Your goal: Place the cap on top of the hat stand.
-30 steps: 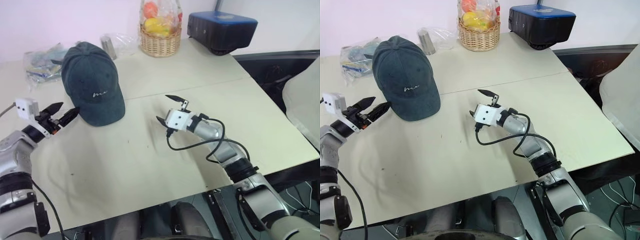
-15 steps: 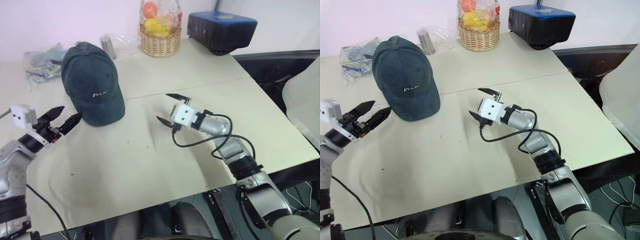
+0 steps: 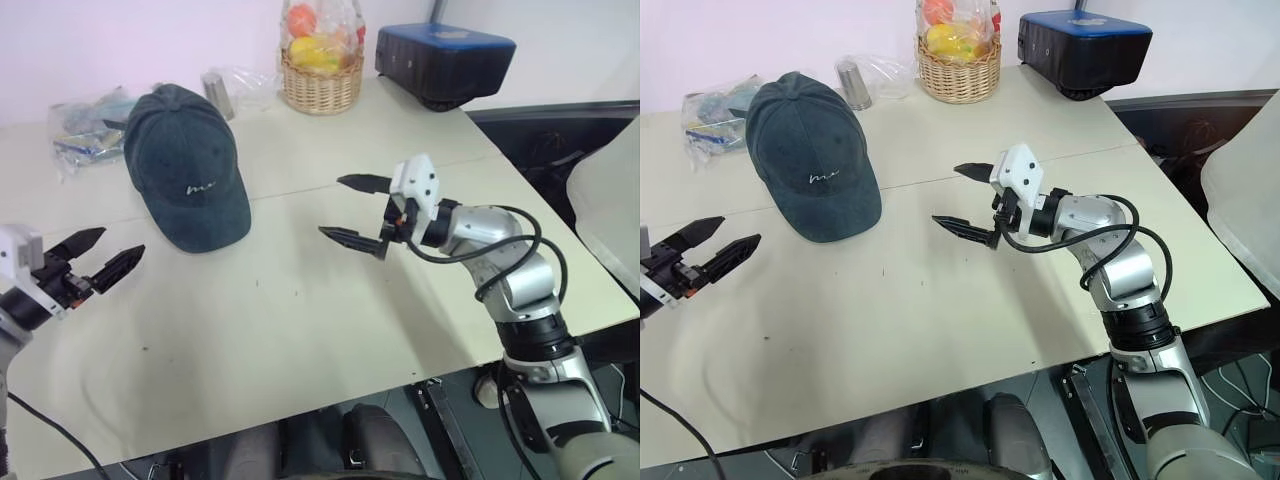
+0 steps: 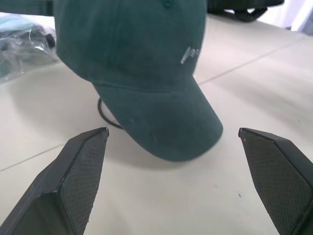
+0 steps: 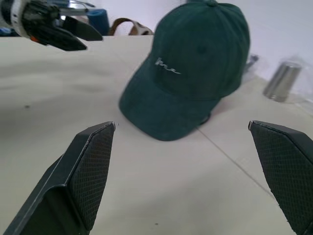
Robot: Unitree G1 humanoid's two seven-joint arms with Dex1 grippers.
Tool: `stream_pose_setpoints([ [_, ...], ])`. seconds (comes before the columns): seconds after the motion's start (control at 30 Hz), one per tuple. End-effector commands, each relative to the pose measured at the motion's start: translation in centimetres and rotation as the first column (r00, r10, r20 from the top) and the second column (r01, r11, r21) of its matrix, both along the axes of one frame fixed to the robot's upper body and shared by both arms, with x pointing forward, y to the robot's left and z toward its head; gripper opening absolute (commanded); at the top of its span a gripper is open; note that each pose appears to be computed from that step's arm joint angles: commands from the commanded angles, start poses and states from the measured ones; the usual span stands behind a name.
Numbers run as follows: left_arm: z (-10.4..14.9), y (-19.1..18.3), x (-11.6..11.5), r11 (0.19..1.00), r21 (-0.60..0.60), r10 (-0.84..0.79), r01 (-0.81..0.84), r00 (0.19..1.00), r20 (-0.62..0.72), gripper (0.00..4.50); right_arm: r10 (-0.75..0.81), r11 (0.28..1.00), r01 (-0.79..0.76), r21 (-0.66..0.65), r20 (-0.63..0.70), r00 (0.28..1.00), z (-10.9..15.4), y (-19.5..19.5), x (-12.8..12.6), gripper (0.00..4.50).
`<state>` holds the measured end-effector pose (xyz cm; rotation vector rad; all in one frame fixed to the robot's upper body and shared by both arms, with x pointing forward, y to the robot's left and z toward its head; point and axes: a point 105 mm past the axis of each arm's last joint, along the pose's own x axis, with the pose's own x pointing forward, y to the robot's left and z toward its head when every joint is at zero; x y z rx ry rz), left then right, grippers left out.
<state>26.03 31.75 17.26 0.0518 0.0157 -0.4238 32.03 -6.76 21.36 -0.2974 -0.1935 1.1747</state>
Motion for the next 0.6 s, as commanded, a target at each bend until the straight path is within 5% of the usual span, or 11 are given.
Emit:
stream_pose_setpoints([
  [0.03, 1.55, 0.27, -0.57, 1.000, 0.020, 0.015, -0.016, 0.998, 0.057, 4.46, 0.007, 1.000, -0.007, 0.017, 0.023, 1.000, 0.74, -0.07, -0.51, 4.50],
  [0.6, 1.45, -0.24, -0.58, 0.999, 0.028, 0.021, -0.022, 0.998, 0.063, 4.46, -0.036, 0.999, 0.036, 0.018, 0.021, 0.999, 0.80, -0.84, 0.34, 4.50],
])
